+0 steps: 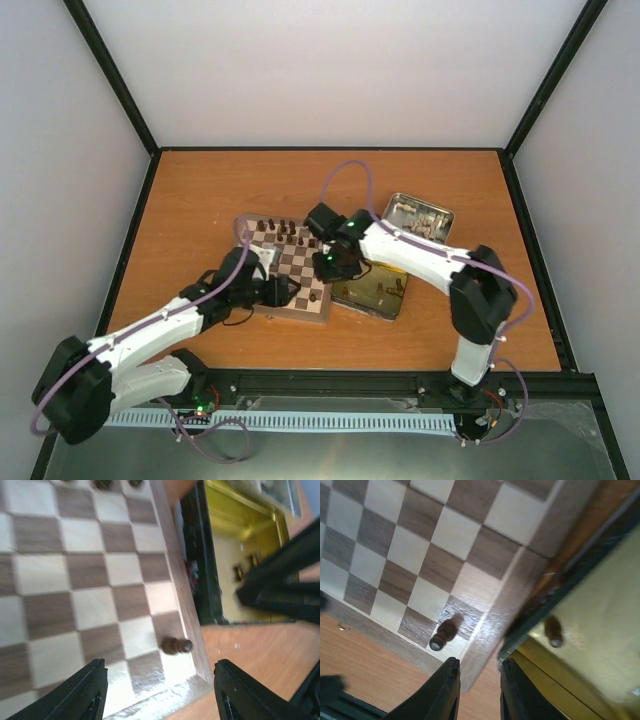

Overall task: Set up the chess pieces on the board
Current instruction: Pick up the chess piece from the chessboard, then place the chess piece on the chessboard, then pick up the chess piece from the storage box, then place the chess piece on the chessboard, then pick up the chess piece from the chessboard, then place the chess piece on the chessboard.

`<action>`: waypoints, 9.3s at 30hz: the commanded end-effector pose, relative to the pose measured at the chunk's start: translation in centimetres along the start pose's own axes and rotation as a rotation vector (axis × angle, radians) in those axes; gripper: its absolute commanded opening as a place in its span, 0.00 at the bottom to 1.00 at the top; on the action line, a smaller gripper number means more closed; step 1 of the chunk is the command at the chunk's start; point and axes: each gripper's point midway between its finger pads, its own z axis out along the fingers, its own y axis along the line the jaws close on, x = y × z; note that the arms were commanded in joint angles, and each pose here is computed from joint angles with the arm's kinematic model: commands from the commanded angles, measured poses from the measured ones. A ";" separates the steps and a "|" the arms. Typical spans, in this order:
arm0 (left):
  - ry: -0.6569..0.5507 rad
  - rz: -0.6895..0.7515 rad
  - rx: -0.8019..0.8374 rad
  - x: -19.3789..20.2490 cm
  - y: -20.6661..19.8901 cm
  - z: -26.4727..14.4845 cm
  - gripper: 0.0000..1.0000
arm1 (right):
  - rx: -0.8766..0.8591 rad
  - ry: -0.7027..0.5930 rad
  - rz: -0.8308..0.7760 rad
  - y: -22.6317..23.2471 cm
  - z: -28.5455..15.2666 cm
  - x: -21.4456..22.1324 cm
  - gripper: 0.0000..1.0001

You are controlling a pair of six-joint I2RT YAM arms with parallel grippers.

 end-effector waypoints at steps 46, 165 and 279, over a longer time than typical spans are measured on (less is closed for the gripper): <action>0.343 0.096 -0.153 3.4 -2.2 7.1 0.15 | -0.010 -0.301 0.247 -9.7 -3.6 0.1 0.25; -0.185 0.044 0.352 -8.9 -5.2 -2.3 0.74 | -0.515 -0.652 0.320 -2.2 -8.1 -8.6 0.08; 0.109 -0.213 -0.669 -13.0 16.0 4.5 0.06 | -0.123 -0.855 0.114 -4.7 -4.2 -1.3 0.32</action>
